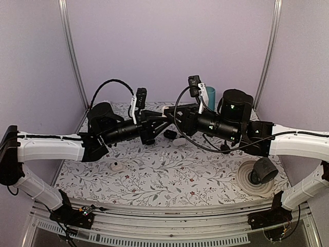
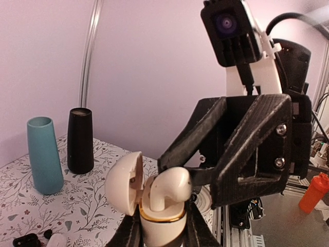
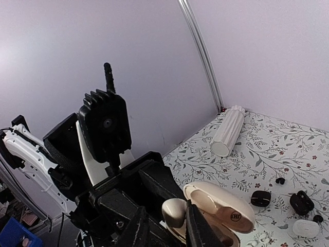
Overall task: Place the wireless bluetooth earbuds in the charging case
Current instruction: Insert the left earbud into the right side groove of the charging case, then adjust the left earbud in the left side groove of the charging case, then pick up the right earbud from the center of the board.
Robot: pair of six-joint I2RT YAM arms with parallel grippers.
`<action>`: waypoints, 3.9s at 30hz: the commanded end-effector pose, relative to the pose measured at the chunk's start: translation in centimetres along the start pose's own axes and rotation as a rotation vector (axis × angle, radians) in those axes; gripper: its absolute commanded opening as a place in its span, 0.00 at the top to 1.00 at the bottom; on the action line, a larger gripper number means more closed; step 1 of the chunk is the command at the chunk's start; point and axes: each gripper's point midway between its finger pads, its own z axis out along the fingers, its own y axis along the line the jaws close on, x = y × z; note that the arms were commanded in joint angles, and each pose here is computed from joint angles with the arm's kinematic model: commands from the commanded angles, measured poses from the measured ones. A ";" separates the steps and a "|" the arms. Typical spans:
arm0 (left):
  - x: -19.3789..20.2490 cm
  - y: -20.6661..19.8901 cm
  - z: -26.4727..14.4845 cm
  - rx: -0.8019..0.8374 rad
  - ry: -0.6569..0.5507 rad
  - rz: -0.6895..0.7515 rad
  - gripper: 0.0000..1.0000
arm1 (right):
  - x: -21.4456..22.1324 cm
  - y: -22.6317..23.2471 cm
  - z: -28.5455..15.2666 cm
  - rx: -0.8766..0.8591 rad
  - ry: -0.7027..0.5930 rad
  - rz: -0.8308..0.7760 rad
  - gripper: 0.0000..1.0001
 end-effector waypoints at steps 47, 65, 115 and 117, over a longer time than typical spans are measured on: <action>-2.3 -0.4 -0.9 0.019 -0.055 0.051 1.00 | -3.4 -2.2 -0.5 0.257 0.102 -0.024 0.00; -2.6 -0.6 -1.0 0.025 -0.055 0.056 1.00 | -2.0 -3.7 -0.2 0.306 0.168 0.006 0.01; -2.8 3.7 -4.6 -0.147 -0.082 0.013 1.00 | 3.2 -8.5 -4.3 0.390 0.297 0.067 0.02; -2.9 4.1 -5.0 -0.168 -0.089 0.011 1.00 | 4.8 -9.0 -4.2 0.400 0.336 0.075 0.05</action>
